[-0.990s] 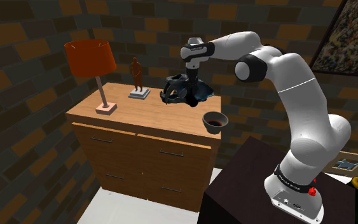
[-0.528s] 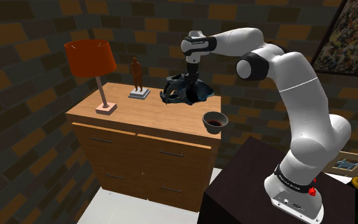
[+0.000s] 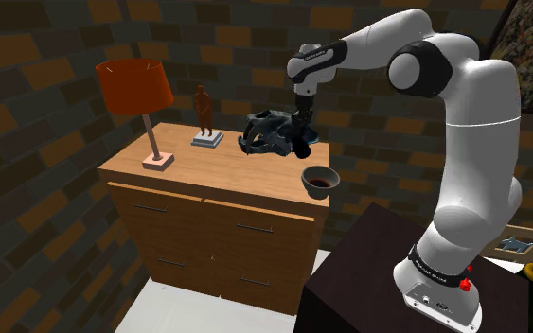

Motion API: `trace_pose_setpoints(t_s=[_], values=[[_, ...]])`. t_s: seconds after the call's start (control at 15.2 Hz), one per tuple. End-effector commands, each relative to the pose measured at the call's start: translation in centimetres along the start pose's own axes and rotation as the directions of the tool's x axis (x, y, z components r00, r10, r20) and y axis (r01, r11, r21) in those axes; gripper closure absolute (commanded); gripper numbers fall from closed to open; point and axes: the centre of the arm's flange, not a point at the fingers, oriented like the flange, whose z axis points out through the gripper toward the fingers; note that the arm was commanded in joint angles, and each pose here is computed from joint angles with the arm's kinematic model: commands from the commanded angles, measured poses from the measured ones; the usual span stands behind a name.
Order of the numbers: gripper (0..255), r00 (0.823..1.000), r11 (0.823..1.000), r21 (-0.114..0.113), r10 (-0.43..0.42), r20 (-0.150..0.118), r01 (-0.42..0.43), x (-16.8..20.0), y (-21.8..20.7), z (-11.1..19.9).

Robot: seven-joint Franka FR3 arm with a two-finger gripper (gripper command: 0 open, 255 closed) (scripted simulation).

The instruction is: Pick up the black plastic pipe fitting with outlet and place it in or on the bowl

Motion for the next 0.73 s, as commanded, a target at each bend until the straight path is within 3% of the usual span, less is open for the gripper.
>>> trace_pose_setpoints(t_s=[0.0, 0.46, 0.66], values=[[255, 1.0, 1.0, 0.001, 0.0, 0.0, 0.0, -2.7, -0.3, -0.1], [255, 1.0, 1.0, 0.001, 0.0, 0.0, 0.0, -11.9, -0.8, -0.5], [255, 1.0, 1.0, 0.001, 0.0, 0.0, 0.0, -11.8, -0.6, 1.1]])
